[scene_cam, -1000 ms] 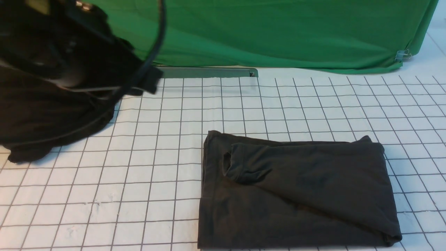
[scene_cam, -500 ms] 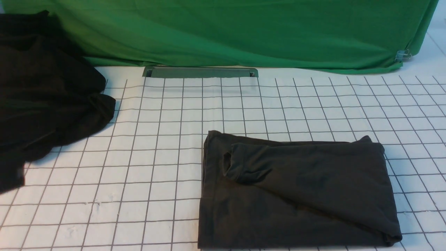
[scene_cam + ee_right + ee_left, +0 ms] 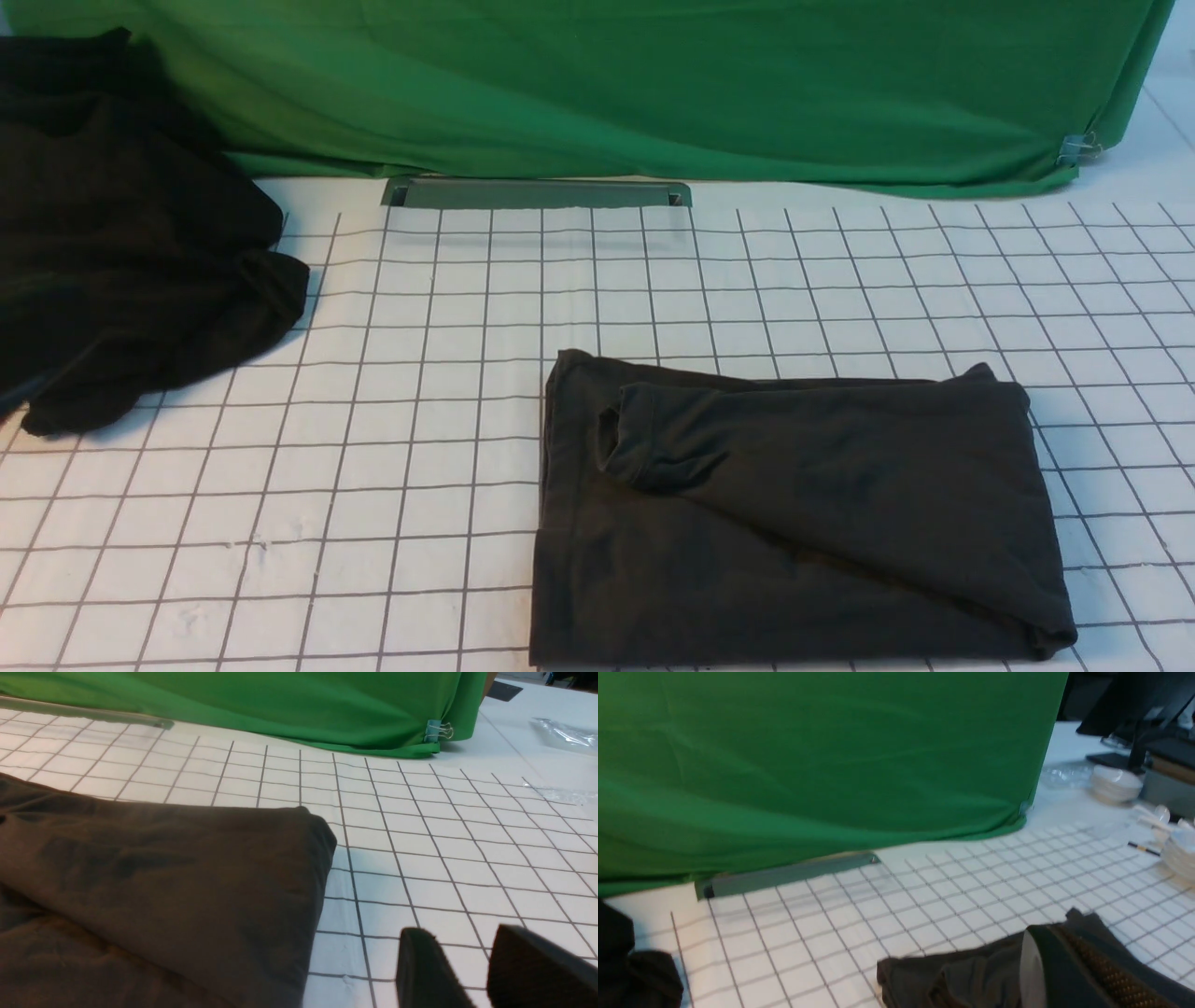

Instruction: Fold a long-sleeved shirt over a white checkered tablecloth.

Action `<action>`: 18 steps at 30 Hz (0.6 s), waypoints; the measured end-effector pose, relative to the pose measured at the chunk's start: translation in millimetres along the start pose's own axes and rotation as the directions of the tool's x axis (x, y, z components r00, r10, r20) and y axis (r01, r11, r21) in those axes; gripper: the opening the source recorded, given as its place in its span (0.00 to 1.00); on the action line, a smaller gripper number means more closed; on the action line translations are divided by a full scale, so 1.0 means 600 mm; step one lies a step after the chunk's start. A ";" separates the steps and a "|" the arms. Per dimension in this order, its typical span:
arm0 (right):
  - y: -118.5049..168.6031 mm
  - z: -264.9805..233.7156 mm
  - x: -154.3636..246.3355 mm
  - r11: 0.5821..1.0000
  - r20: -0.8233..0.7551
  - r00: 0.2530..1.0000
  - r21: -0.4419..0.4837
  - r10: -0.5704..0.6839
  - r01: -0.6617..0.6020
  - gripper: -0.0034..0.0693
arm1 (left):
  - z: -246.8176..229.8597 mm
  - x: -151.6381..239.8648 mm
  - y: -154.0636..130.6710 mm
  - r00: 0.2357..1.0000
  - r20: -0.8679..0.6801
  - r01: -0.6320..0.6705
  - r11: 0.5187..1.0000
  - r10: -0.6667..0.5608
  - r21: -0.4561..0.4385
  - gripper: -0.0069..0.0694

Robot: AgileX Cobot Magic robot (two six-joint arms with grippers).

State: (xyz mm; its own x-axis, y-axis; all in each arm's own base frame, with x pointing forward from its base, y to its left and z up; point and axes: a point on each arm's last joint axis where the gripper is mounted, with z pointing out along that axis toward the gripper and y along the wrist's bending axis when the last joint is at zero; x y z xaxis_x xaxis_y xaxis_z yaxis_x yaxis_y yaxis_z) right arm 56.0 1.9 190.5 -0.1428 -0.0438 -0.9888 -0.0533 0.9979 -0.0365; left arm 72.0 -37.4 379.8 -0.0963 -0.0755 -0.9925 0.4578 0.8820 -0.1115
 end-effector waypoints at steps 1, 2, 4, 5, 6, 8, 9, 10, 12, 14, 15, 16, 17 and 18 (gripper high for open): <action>0.000 0.000 0.000 1.000 0.000 1.000 0.000 0.000 0.000 0.35 | 0.000 -0.001 0.000 1.000 0.004 -0.002 1.000 0.002 0.001 0.09; 0.000 0.000 0.000 1.000 0.000 1.000 0.000 0.000 0.000 0.35 | 0.002 -0.006 -0.002 0.999 0.039 -0.006 1.000 0.005 0.009 0.09; 0.000 0.000 0.000 1.000 0.000 1.000 0.000 0.000 0.000 0.36 | 0.006 -0.008 -0.002 0.999 0.052 -0.010 1.000 0.009 0.013 0.09; 0.000 0.000 0.000 1.000 0.000 1.000 0.000 0.000 0.000 0.36 | 0.008 -0.009 -0.003 0.998 0.056 -0.012 1.000 0.012 0.014 0.09; 0.000 0.000 0.000 1.000 0.000 1.000 0.000 0.000 0.000 0.36 | 0.009 -0.009 -0.003 0.998 0.057 -0.015 1.000 0.014 0.015 0.09; 0.000 0.000 0.000 1.000 0.000 1.000 0.000 0.000 0.000 0.37 | 0.011 -0.010 -0.003 0.998 0.059 -0.016 1.000 0.015 0.016 0.09; 0.000 0.000 0.000 1.000 0.000 1.000 0.000 0.000 0.000 0.37 | 0.012 -0.010 -0.003 0.998 0.059 -0.016 1.000 0.015 0.017 0.09; 0.000 0.000 0.000 1.000 0.000 1.000 0.000 0.000 0.000 0.37 | 0.012 -0.010 -0.003 0.998 0.059 -0.017 1.000 0.016 0.016 0.09; 0.000 0.000 0.000 1.000 0.000 1.000 0.000 0.000 0.000 0.38 | 0.012 -0.010 -0.003 0.998 0.060 -0.018 1.000 0.017 0.016 0.09; 0.000 0.000 0.000 1.000 0.000 1.000 0.000 0.000 0.000 0.38 | 0.012 -0.010 -0.003 0.998 0.060 -0.018 1.000 0.017 0.016 0.09; 0.000 0.000 0.000 1.000 0.000 1.000 0.000 0.000 0.000 0.38 | 0.012 -0.010 -0.003 0.998 0.060 -0.018 1.000 0.017 0.016 0.09; 0.000 0.000 0.000 1.000 0.000 1.000 0.000 0.000 0.000 0.38 | 0.012 -0.010 -0.003 0.998 0.060 -0.018 1.000 0.017 0.016 0.09; 0.000 0.000 0.000 1.000 0.000 1.000 0.000 0.000 0.000 0.38 | 0.012 -0.010 -0.003 0.998 0.060 -0.021 1.000 0.020 0.015 0.09; 0.000 0.000 0.000 1.000 0.000 1.000 0.000 0.000 0.000 0.38 | 0.012 -0.010 -0.003 0.998 0.060 -0.024 1.000 0.023 0.014 0.09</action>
State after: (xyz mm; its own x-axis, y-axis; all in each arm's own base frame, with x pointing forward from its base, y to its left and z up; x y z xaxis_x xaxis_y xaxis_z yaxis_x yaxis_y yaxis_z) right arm 56.0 1.9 190.5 -0.1428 -0.0438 -0.9888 -0.0533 0.9979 -0.0365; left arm 77.9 -41.7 385.5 -0.0323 -0.0830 -0.9960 0.4721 0.8771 -0.0884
